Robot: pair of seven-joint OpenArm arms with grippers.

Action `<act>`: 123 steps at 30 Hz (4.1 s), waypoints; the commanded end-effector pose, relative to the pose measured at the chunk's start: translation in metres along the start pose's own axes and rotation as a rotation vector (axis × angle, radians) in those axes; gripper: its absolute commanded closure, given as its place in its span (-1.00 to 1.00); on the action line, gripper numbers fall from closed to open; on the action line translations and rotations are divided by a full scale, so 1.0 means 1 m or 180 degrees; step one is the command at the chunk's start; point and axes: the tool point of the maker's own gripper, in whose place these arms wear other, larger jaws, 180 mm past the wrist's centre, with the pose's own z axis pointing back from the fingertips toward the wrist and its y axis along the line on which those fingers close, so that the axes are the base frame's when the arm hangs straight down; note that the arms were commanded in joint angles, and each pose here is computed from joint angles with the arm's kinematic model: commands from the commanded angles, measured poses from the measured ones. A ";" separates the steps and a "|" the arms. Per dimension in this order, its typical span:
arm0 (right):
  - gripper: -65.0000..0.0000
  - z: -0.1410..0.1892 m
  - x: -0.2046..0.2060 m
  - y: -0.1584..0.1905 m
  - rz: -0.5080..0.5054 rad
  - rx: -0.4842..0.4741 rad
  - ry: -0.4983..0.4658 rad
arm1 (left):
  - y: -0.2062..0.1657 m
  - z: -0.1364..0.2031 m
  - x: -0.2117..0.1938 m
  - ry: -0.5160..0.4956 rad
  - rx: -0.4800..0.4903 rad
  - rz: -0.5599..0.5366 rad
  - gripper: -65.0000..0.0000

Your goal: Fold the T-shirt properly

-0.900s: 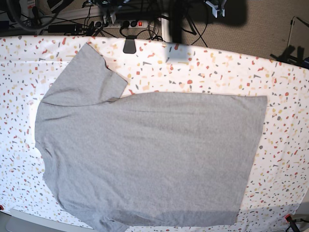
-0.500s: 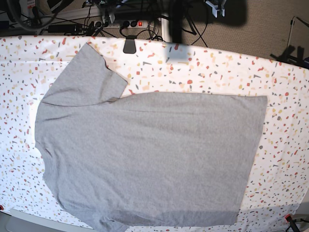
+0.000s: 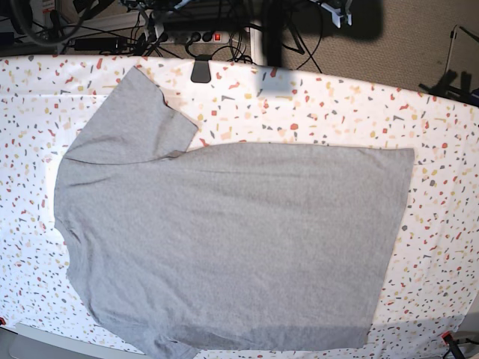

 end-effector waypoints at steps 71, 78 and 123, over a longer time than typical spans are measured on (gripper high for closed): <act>0.50 0.311 0.071 0.081 0.3344 0.0137 -0.1884 | -0.052 0.294 0.160 -0.2103 0.0107 -0.3337 0.50; 0.50 0.317 0.087 0.066 0.3658 -0.0202 -0.1914 | -0.052 0.302 0.206 -0.2342 0.0304 -0.3905 0.24; 0.50 0.339 0.160 0.034 0.3595 -0.1364 -0.2284 | -0.019 0.181 0.370 -0.1736 0.0914 -0.5008 0.24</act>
